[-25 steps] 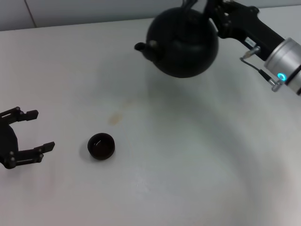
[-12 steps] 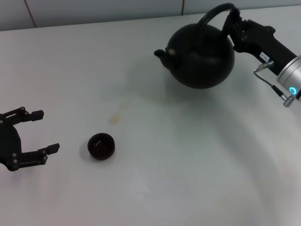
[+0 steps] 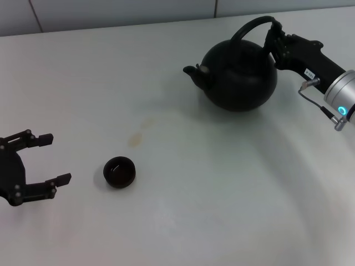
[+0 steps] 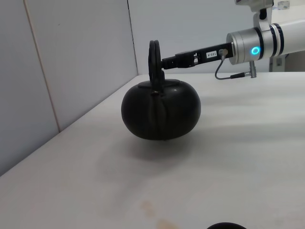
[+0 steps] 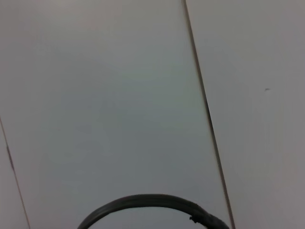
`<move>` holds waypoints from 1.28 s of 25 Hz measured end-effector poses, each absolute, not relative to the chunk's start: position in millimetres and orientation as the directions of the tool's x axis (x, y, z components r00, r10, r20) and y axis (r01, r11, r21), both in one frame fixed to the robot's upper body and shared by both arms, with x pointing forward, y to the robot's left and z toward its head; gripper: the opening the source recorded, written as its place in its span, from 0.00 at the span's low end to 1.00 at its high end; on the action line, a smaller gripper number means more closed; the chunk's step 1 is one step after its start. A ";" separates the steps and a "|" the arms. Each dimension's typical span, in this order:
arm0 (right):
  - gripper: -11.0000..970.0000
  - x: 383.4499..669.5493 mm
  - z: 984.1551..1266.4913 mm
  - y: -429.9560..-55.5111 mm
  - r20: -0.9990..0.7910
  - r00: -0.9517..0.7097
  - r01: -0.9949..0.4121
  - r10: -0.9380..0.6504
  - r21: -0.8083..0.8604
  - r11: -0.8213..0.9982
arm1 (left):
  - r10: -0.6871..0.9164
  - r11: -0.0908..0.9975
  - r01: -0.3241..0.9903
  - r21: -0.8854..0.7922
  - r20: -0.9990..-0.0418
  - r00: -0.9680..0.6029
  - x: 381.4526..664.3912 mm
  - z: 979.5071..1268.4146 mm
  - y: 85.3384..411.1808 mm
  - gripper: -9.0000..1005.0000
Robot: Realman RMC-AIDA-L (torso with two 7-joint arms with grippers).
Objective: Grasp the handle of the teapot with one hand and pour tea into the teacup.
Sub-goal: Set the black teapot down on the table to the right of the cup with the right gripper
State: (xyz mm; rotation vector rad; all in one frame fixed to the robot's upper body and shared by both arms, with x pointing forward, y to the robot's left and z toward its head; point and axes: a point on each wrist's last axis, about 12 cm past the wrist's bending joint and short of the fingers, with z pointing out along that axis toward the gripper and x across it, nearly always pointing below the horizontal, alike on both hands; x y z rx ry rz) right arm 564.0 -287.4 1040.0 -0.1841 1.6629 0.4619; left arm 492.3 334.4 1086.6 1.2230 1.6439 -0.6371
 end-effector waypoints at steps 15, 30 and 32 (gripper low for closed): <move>0.09 559.2 1031.1 -285.5 -0.971 -0.192 -0.373 0.142 0.206 0.905 | 0.423 0.358 0.926 0.117 -0.905 -0.049 488.7 1085.3 335.3 0.84; 0.09 559.6 1030.3 -286.6 -0.970 -0.197 -0.365 0.138 0.204 0.909 | 0.408 0.353 0.930 0.099 -0.911 -0.058 480.2 1083.2 335.5 0.84; 0.12 560.0 1030.5 -287.4 -0.970 -0.197 -0.360 0.140 0.205 0.910 | 0.408 0.354 0.930 0.101 -0.911 -0.057 479.2 1083.1 335.5 0.84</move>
